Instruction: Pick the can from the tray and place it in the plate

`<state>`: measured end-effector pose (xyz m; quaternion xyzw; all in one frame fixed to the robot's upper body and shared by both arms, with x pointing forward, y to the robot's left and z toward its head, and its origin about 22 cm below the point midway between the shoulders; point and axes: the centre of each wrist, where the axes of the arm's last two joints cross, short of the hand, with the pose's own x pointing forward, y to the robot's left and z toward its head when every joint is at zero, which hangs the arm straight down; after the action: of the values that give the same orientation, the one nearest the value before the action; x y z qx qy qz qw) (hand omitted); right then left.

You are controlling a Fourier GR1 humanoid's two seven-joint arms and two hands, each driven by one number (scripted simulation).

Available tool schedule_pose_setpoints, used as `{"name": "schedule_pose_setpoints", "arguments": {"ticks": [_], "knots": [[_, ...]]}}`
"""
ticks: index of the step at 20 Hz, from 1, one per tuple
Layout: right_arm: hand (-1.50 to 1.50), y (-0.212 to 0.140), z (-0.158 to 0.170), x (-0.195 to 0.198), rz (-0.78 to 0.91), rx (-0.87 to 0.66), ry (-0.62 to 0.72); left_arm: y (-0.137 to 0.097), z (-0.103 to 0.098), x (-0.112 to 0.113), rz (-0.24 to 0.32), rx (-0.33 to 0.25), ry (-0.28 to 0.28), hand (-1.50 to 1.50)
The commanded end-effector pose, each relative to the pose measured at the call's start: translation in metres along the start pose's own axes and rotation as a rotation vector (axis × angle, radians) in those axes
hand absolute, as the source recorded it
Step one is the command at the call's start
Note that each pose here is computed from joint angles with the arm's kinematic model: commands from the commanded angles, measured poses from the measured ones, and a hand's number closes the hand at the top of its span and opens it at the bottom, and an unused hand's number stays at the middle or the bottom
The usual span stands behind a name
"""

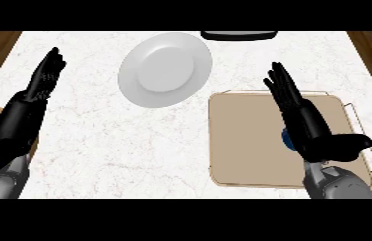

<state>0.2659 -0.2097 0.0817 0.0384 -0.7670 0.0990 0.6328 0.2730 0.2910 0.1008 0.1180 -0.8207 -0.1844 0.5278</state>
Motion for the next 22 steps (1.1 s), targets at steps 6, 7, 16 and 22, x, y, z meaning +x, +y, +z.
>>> {"name": "schedule_pose_setpoints", "arguments": {"ticks": [6, 7, 16, 22], "knots": [[-1.50, -0.046, -0.044, 0.019, -0.061, -0.769, 0.034, -0.016, 0.014, -0.038, 0.088, 0.071, 0.328, 0.00], [-1.50, -0.080, -0.013, -0.012, 0.566, -0.355, 0.172, -0.019, 0.013, -0.032, 0.070, 0.029, 0.266, 0.00], [-1.50, 0.021, -0.033, -0.056, 0.546, -0.772, 0.303, -0.045, -0.003, -0.044, 0.150, 0.030, 0.411, 0.00], [-1.50, 0.016, -0.030, -0.020, 0.809, -0.830, 0.311, -0.038, 0.002, -0.050, 0.153, 0.080, 0.446, 0.00]]}}
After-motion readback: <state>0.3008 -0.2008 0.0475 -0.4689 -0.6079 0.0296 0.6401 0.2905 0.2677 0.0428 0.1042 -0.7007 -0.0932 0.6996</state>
